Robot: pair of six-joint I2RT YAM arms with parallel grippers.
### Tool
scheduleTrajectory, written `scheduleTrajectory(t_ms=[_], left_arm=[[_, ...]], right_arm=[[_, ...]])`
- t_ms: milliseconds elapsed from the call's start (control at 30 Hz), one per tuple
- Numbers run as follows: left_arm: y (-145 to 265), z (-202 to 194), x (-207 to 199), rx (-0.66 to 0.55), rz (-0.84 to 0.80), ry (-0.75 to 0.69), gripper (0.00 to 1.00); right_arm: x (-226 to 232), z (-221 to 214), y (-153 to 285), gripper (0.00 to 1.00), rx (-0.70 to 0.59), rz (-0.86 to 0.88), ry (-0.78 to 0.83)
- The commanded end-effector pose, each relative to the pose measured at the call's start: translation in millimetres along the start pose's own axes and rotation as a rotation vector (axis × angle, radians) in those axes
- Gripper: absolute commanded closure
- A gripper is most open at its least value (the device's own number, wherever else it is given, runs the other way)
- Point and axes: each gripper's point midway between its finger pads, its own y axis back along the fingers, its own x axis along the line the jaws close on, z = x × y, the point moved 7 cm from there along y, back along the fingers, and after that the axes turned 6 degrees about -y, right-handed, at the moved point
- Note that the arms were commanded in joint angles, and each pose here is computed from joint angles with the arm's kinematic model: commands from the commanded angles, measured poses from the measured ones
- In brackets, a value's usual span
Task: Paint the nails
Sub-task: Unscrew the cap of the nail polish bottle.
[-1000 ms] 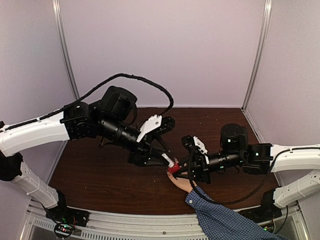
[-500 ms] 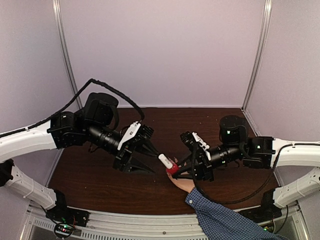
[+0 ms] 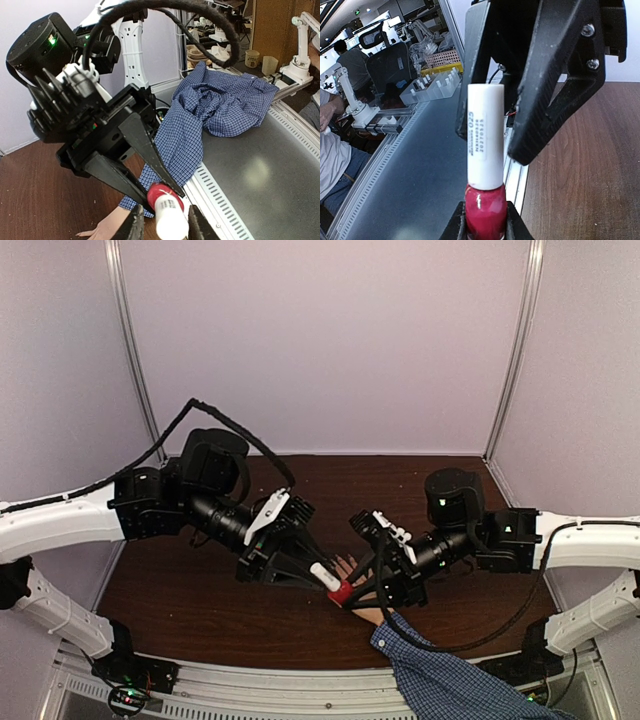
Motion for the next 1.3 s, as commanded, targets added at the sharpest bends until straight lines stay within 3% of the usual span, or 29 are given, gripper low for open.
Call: scheduleTrajectory(t_ms=[0,200,433,900,1133,1267], left_arm=[[2.0,16.6,3.5,-0.061,0.008,-0.069,0.74],[2.1,16.7,4.7,-0.058,0.019,-0.059,0.90],[1.3,15.6,10.3,-0.065,0.067,-0.019,1.00],[-6.1,5.2,40.0,0.028,0.239,0.142,1.00],[-8.3,-1.7,67.2,0.085,0.414,0.261,1.00],[-10.5,-5.9,76.9,0.064,0.475,0.302,1.00]], right_arm=[[7.8,13.0,0.1,1.00,-0.022,0.045,0.039],[6.6,14.0,0.2,1.00,-0.029,0.033,0.037],[-0.5,17.0,6.1,1.00,-0.060,-0.070,0.046],[-20.9,25.8,36.0,1.00,-0.130,-0.471,0.083],[-38.1,25.2,45.6,1.00,-0.129,-0.664,0.091],[-48.7,25.6,52.7,1.00,-0.152,-0.786,0.097]])
